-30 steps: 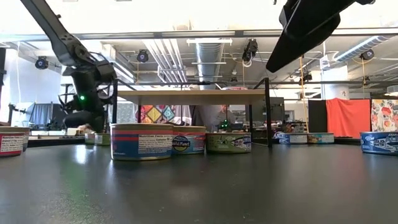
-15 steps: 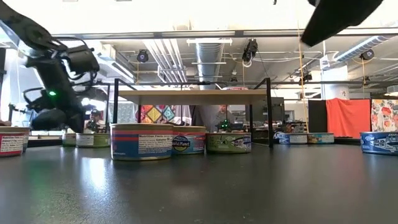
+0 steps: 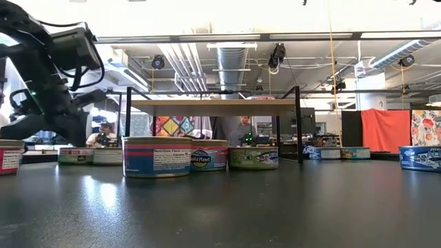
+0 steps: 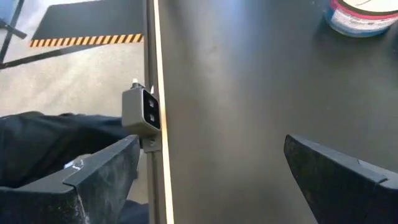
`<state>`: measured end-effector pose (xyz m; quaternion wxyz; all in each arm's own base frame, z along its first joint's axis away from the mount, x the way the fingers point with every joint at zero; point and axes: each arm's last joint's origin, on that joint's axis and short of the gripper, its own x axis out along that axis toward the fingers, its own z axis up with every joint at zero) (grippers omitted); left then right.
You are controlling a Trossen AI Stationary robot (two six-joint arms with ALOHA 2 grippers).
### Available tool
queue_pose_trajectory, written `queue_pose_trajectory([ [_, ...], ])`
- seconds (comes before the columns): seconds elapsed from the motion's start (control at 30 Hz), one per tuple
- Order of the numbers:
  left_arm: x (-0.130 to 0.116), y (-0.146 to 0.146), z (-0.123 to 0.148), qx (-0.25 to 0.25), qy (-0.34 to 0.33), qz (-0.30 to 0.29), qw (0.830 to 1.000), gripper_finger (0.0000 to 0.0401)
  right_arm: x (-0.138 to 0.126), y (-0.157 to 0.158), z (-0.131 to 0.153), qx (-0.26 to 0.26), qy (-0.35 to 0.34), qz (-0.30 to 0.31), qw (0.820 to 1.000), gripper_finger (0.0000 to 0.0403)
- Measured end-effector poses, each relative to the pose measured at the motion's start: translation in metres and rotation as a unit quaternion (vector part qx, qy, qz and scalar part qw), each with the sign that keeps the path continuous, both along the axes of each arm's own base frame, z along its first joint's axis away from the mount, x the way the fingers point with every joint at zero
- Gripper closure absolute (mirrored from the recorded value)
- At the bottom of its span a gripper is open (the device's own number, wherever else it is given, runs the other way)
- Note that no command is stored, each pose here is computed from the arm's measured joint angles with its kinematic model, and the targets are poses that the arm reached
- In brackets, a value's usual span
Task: Stack canned seafood by type on shelf
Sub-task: Stack the light green tuna can on top of the light green tuna can on the shelf
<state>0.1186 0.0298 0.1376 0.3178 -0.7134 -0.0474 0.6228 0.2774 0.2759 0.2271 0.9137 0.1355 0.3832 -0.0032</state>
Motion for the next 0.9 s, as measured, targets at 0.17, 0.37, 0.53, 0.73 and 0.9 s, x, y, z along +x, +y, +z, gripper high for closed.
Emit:
queue_pose_trajectory([
  [0.17, 0.010, -0.014, -0.003, 0.013, 0.003, -0.064, 0.998, 0.0401, 0.000, 0.000, 0.000, 0.001, -0.002, -0.004, 1.000, 0.0014],
  [0.37, 0.030, -0.031, 0.009, -0.016, -0.006, -0.100, 0.995, 0.0401, -0.001, 0.001, 0.000, 0.003, -0.004, -0.003, 1.000, 0.0014],
  [0.53, 0.053, -0.051, 0.013, -0.009, 0.028, -0.150, 0.988, 0.0401, -0.002, 0.002, 0.000, 0.003, -0.004, -0.001, 1.000, 0.0014],
  [0.73, 0.088, -0.088, 0.006, 0.029, 0.073, -0.215, 0.974, 0.0401, -0.006, 0.006, 0.000, 0.003, -0.004, 0.006, 1.000, 0.0014],
  [0.9, 0.115, -0.133, 0.020, 0.076, 0.052, -0.277, 0.956, 0.0401, -0.012, 0.013, 0.000, 0.010, -0.003, 0.012, 1.000, 0.0014],
])
